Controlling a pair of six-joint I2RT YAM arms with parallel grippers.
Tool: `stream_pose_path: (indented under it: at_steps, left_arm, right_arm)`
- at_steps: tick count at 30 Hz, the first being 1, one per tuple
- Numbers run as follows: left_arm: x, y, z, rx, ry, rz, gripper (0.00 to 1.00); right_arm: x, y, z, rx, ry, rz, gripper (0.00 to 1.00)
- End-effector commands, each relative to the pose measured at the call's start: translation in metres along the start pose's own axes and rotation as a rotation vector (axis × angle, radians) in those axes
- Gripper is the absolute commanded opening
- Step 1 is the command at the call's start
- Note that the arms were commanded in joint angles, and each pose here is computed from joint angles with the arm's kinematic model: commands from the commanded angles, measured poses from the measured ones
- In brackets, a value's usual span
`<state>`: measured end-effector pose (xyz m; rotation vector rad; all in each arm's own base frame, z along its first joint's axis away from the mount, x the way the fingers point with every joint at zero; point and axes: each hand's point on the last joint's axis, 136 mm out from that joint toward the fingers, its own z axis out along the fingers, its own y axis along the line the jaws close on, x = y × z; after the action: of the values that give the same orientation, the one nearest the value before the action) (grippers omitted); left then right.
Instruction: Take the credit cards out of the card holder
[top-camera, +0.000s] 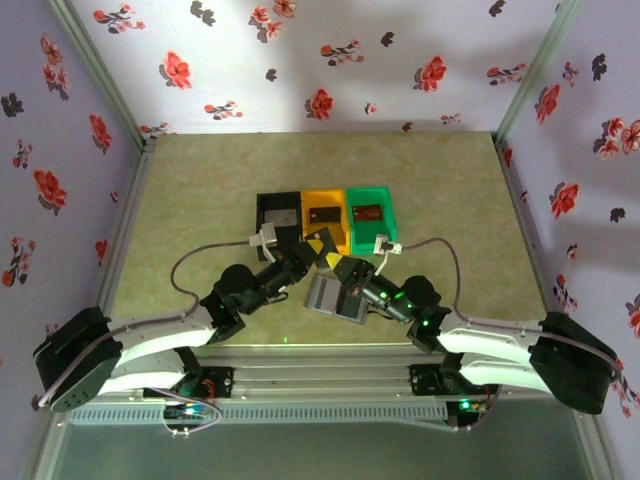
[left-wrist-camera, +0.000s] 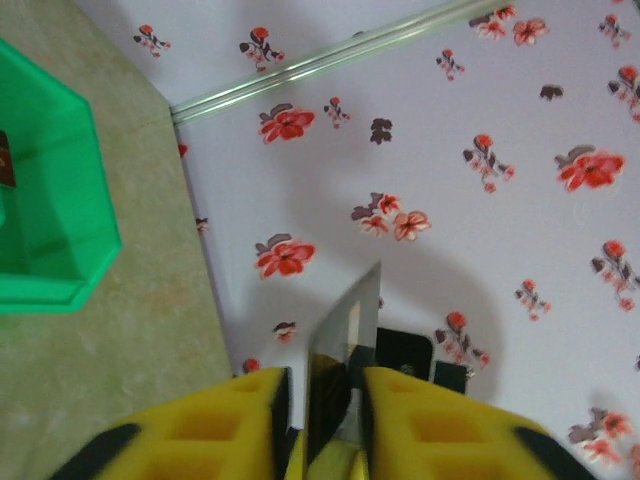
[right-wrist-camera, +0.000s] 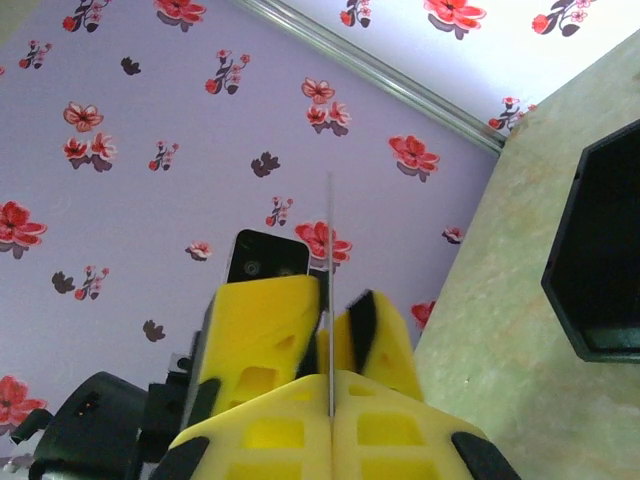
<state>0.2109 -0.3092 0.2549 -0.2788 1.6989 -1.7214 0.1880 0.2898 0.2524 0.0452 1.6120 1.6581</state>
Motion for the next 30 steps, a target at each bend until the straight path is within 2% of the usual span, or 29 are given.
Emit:
stream_pose_path:
  at_steps: [1, 4, 7, 13, 18, 24, 30]
  left_arm:
    - [-0.003, 0.001, -0.005, 0.005, -0.026, 0.014, 0.42]
    - [-0.005, 0.003, -0.012, -0.006, -0.03, 0.028, 0.54]
    - [-0.006, 0.008, -0.023, -0.062, -0.006, 0.064, 0.59]
    - [-0.007, 0.003, -0.051, -0.203, 0.156, 0.238, 0.71]
    - [0.005, -0.008, -0.057, -0.136, 0.364, 0.221, 0.76]
    - [0.031, -0.005, -0.057, -0.095, 0.596, 0.223, 0.78]
    - [0.041, -0.017, -0.058, -0.037, 0.69, 0.241, 0.77]
  right_arm:
    - [-0.013, 0.021, 0.0, -0.054, -0.049, -0.035, 0.0]
    - [-0.014, 0.023, -0.005, -0.033, -0.036, -0.06, 0.0]
    - [-0.01, 0.021, -0.012, 0.013, 0.023, -0.09, 0.0]
    - [0.01, 0.009, -0.027, 0.085, 0.259, -0.081, 0.0]
    - [0.016, 0.011, -0.032, 0.023, 0.424, 0.021, 0.0]
    - [0.028, 0.034, -0.038, -0.135, 0.551, 0.005, 0.0]
    - [0.04, 0.035, -0.041, -0.159, 0.636, 0.032, 0.0]
